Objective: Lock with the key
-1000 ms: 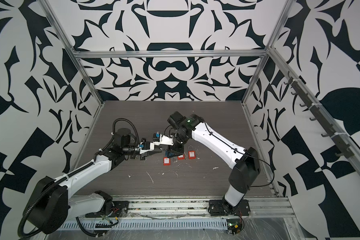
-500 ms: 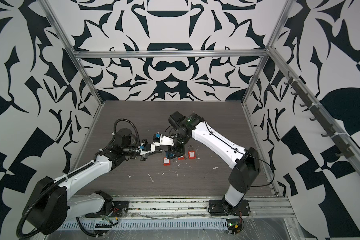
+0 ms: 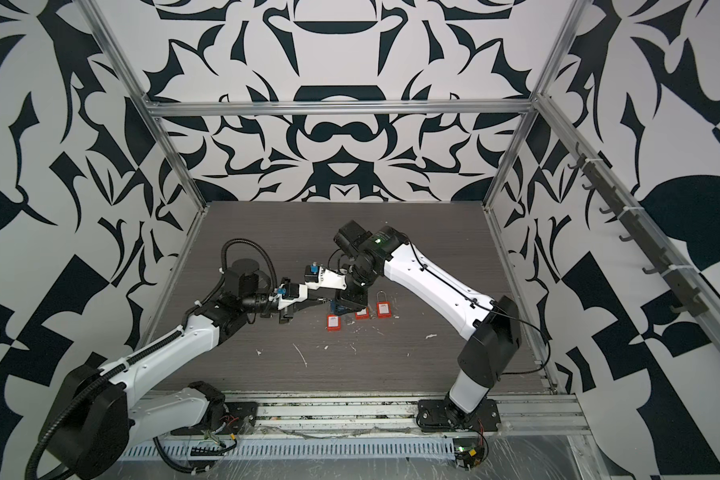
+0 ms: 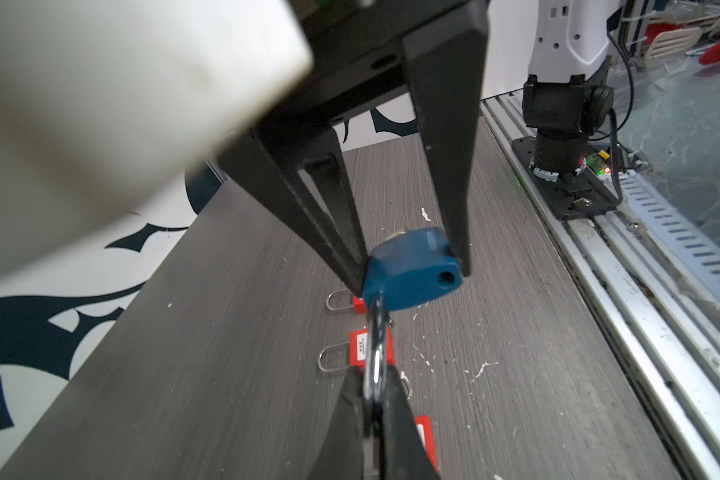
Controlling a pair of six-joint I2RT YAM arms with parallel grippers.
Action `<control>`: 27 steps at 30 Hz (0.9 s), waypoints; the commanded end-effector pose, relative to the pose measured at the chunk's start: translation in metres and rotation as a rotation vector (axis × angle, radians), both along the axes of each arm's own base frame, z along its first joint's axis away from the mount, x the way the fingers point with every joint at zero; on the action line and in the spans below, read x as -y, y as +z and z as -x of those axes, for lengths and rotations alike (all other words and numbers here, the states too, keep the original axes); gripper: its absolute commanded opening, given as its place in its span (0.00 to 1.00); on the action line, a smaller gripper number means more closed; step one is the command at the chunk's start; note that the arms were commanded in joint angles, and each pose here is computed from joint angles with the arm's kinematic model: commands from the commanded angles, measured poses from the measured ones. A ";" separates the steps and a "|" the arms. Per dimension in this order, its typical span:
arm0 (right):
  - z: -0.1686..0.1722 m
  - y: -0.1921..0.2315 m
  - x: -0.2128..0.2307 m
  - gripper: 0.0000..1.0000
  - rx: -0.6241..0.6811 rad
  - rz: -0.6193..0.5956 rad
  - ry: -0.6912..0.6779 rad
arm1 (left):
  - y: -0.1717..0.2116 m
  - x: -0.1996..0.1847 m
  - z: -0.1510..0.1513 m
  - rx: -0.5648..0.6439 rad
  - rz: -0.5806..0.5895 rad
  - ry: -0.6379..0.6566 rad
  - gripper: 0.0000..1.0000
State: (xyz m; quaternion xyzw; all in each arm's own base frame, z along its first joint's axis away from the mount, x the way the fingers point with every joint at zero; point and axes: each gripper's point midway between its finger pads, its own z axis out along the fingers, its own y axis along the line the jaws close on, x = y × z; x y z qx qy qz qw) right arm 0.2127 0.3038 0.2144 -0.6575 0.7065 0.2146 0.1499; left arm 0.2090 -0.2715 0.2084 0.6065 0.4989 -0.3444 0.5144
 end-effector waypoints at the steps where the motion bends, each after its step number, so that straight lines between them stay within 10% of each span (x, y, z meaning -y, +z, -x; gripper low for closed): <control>1: -0.016 0.025 -0.007 0.57 0.140 -0.074 -0.034 | 0.012 0.001 0.011 -0.046 0.066 -0.019 0.00; 14: -0.016 0.038 0.016 0.69 0.284 -0.069 -0.044 | 0.020 -0.003 0.023 -0.111 0.125 -0.010 0.00; 27: 0.010 0.020 0.009 0.54 0.170 -0.105 0.078 | 0.029 -0.004 0.031 -0.142 0.153 -0.023 0.00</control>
